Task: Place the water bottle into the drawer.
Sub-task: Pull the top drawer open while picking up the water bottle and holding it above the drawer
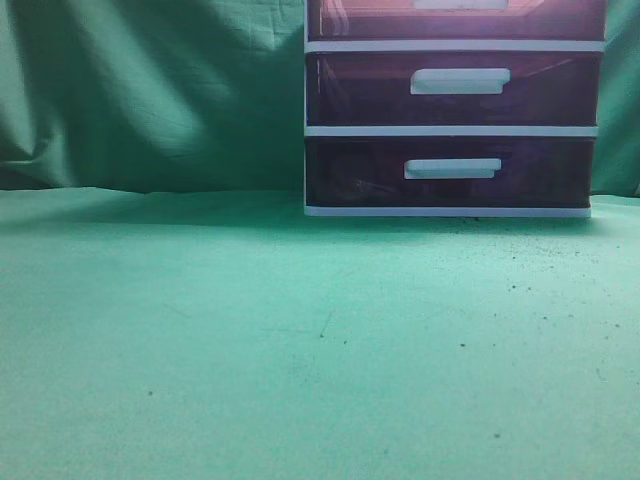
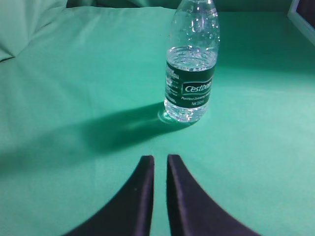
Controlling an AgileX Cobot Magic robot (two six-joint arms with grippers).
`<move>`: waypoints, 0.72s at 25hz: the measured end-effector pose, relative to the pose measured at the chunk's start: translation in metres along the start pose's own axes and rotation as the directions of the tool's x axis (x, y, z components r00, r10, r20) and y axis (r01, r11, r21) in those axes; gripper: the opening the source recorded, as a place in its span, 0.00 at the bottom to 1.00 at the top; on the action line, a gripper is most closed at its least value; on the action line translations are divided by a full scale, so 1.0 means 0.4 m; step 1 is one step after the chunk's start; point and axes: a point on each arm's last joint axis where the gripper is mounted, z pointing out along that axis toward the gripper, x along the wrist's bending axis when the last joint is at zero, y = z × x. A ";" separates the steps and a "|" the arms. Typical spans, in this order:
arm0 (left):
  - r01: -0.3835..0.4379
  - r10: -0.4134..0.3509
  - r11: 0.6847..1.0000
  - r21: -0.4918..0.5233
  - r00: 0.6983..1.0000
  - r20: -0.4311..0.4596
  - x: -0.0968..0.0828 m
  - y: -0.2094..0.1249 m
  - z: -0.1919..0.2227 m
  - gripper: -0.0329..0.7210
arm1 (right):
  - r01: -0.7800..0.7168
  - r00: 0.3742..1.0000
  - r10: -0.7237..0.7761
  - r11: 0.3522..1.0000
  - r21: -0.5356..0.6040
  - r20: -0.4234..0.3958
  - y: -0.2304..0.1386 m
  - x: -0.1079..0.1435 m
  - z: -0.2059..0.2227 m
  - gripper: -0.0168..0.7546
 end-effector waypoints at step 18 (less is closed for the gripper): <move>0.000 0.000 1.000 0.000 1.000 0.000 0.000 0.000 0.000 0.12 | 0.000 1.000 0.000 1.000 0.000 0.000 0.000 0.000 0.000 0.08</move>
